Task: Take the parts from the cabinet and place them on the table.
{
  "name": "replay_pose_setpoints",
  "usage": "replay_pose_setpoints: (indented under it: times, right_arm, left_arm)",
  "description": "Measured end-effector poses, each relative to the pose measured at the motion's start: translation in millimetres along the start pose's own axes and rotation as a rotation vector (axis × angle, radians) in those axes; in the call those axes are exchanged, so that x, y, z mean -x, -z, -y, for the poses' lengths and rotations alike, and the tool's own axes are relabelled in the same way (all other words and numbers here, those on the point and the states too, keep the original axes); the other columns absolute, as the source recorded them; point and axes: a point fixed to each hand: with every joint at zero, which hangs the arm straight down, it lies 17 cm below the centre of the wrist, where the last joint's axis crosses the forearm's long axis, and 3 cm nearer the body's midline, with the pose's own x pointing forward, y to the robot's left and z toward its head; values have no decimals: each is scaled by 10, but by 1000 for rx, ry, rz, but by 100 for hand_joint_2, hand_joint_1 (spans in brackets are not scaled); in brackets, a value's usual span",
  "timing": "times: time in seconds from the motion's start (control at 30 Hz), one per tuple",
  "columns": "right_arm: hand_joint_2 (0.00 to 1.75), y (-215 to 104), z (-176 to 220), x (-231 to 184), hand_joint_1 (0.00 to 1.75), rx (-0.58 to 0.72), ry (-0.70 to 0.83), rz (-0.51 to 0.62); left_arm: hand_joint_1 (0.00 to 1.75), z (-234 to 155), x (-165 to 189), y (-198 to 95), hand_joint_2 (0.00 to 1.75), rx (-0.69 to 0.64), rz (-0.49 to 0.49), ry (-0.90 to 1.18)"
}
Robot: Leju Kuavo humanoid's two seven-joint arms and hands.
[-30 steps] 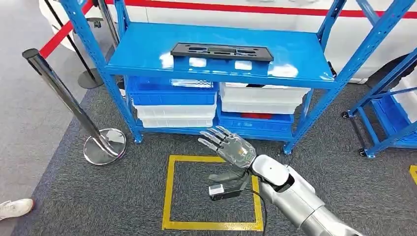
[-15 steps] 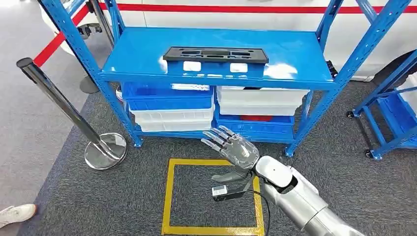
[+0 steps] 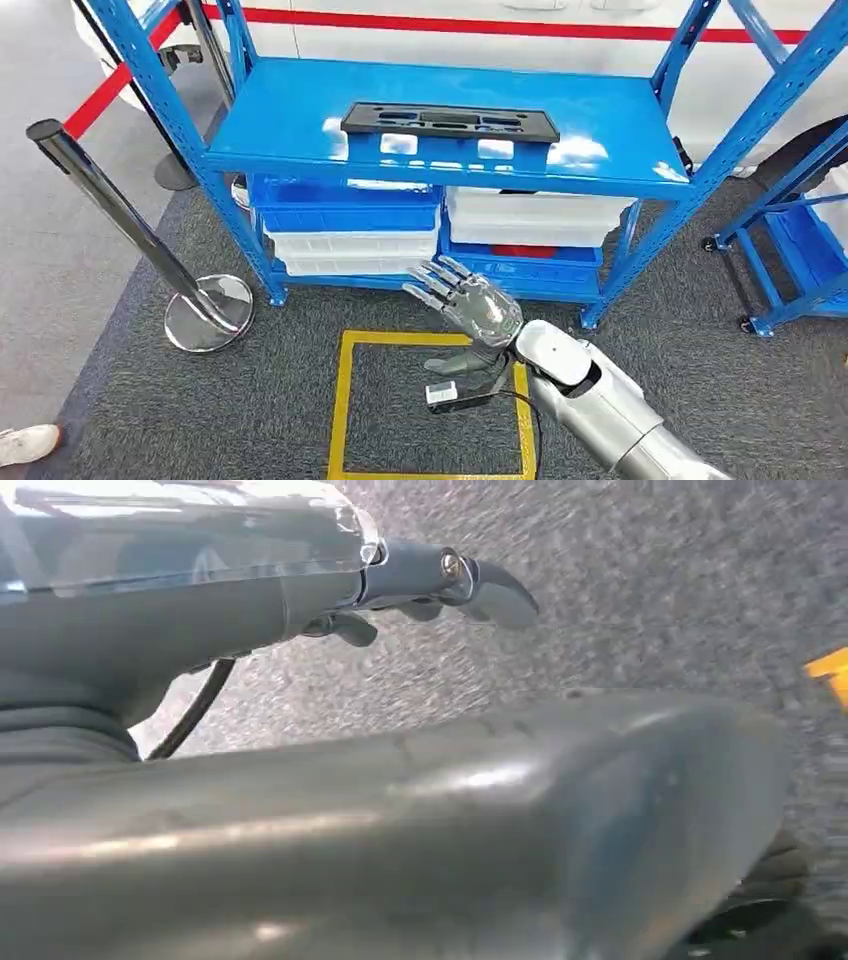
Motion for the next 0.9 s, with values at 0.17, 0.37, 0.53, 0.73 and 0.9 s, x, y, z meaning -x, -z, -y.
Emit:
replay_pose_setpoints:
  times: [0.17, 0.37, 0.53, 0.73, 0.9]
  right_arm:
    - [0, -17, -34, -37, 0, -5, 9, 0]
    - [0, -13, -25, -45, 0, 0, 9, 1]
    - [0, -49, -27, 8, 0, -6, -5, 0]
    - [0, -56, -38, -3, 0, -8, -3, 1]
    - [0, -51, -34, 2, 0, -9, -6, 4]
  left_arm:
    - [0, 23, 31, -7, 0, 4, -5, 1]
    - [0, 21, 18, -6, 0, 4, -3, 2]
    - [0, 19, 4, -5, 0, 5, 3, 6]
    - [0, 42, 59, -13, 0, 8, -5, 6]
    - [0, 48, 101, -17, 0, 9, -10, 2]
